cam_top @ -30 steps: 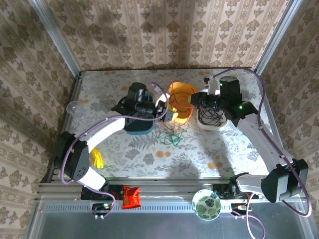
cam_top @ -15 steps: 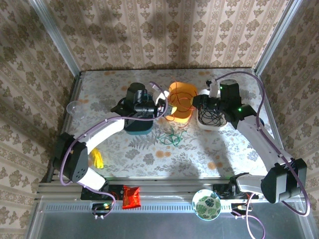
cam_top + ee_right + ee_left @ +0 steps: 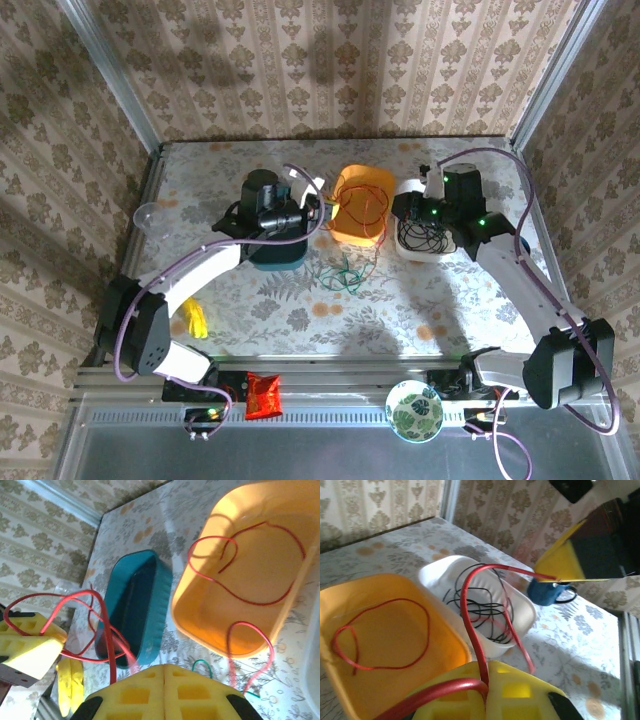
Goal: Untangle the cables
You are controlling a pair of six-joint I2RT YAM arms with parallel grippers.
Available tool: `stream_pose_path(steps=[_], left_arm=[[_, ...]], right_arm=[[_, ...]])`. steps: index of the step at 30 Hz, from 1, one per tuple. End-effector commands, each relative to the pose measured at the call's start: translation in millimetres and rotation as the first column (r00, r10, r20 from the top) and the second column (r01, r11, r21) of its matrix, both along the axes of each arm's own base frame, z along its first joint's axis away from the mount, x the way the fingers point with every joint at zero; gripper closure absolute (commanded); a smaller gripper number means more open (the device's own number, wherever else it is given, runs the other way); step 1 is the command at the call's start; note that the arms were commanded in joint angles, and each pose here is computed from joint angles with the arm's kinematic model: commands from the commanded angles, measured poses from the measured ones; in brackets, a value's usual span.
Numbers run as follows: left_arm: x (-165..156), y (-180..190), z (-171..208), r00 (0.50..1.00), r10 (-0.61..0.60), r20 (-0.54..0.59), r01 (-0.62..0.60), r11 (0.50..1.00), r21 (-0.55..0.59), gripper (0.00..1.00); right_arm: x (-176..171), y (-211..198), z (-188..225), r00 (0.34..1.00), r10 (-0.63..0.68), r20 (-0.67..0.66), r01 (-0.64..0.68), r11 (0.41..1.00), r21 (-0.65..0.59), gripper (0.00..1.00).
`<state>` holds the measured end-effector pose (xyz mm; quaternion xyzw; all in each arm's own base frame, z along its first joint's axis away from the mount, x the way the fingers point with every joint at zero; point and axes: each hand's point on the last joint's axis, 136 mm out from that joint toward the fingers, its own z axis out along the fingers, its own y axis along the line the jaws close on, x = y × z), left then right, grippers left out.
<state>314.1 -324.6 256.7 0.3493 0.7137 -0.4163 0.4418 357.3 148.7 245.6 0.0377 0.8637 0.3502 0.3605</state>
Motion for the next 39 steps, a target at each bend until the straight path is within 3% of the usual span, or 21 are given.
stream_pose_path(steps=[1,8,12,15,23,28,34,39], left_arm=[[11,16,20,0.994,0.099,0.054,-0.097,0.994,-0.04,1.0],[25,43,13,0.97,0.232,0.075,-0.232,0.973,-0.012,1.0],[27,50,16,0.959,0.268,0.09,-0.267,0.964,-0.018,1.0],[31,59,16,0.946,0.31,0.095,-0.31,0.951,-0.019,1.0],[46,98,14,0.869,0.488,0.081,-0.486,0.873,-0.048,1.0],[51,118,24,0.844,0.531,0.076,-0.523,0.847,-0.098,1.0],[53,129,40,0.825,0.56,0.072,-0.545,0.823,-0.16,1.0],[54,149,44,0.777,0.625,0.08,-0.607,0.776,-0.174,1.0]], right_arm=[[0,-22,3,0.995,-0.097,0.015,0.097,0.995,-0.022,0.89],[-2,-47,-1,0.981,-0.195,0.016,0.196,0.979,-0.055,0.86],[-3,-56,-2,0.972,-0.233,0.019,0.234,0.969,-0.077,0.99],[-3,-63,0,0.962,-0.272,0.029,0.273,0.958,-0.089,1.0],[-6,-85,13,0.932,-0.354,0.082,0.362,0.926,-0.108,1.0],[-9,-106,18,0.895,-0.432,0.114,0.445,0.885,-0.141,1.0],[-1,-104,15,0.907,-0.409,0.095,0.42,0.887,-0.191,1.0],[18,-71,13,0.951,-0.302,0.066,0.309,0.933,-0.187,1.0]])
